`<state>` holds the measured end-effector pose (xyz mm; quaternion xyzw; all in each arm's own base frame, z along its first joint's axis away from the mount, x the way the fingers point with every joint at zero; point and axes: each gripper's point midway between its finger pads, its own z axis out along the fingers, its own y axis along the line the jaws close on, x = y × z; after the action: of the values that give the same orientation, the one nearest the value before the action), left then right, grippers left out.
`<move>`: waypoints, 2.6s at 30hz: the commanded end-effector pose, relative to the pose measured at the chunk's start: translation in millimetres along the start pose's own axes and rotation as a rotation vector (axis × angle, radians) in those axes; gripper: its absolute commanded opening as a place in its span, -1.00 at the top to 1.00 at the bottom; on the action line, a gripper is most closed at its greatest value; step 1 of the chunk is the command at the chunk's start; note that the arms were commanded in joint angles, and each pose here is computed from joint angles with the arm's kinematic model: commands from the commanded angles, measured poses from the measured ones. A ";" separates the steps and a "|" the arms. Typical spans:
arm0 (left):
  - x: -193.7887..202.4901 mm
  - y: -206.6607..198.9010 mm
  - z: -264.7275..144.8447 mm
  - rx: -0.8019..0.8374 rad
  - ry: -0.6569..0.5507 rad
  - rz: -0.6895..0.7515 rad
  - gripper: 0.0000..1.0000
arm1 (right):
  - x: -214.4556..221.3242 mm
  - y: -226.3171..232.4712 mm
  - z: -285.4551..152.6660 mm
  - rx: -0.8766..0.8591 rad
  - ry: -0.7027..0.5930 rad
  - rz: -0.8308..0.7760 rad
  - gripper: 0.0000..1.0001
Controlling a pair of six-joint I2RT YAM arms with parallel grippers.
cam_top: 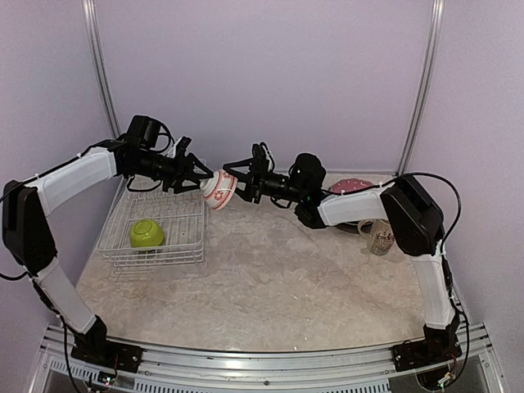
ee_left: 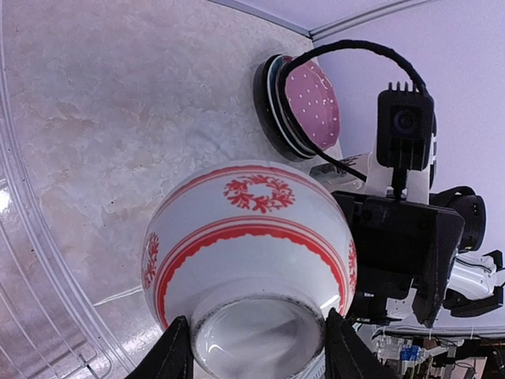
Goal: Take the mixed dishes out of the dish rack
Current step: Pass from the left arm to the right, then place the bowl at the center of the board.
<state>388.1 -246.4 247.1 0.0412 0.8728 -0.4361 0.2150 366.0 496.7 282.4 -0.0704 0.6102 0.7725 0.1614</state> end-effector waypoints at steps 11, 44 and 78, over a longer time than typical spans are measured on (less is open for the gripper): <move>6.7 -13.9 9.7 0.037 0.013 0.073 0.43 | 19.0 14.6 -3.0 -0.039 0.027 -0.048 0.87; -10.1 -24.9 -46.4 -0.099 -0.183 0.207 -0.94 | 32.5 -75.4 -247.7 1.636 0.324 -0.590 1.00; -3.3 -12.1 -32.7 -0.236 -0.162 0.274 -0.95 | 43.8 -158.8 -305.5 1.879 0.616 -0.550 0.87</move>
<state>376.0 -228.2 281.1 0.0941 0.8769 -0.3169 0.3490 343.4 245.5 50.6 -0.2505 0.9489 -0.1151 0.1535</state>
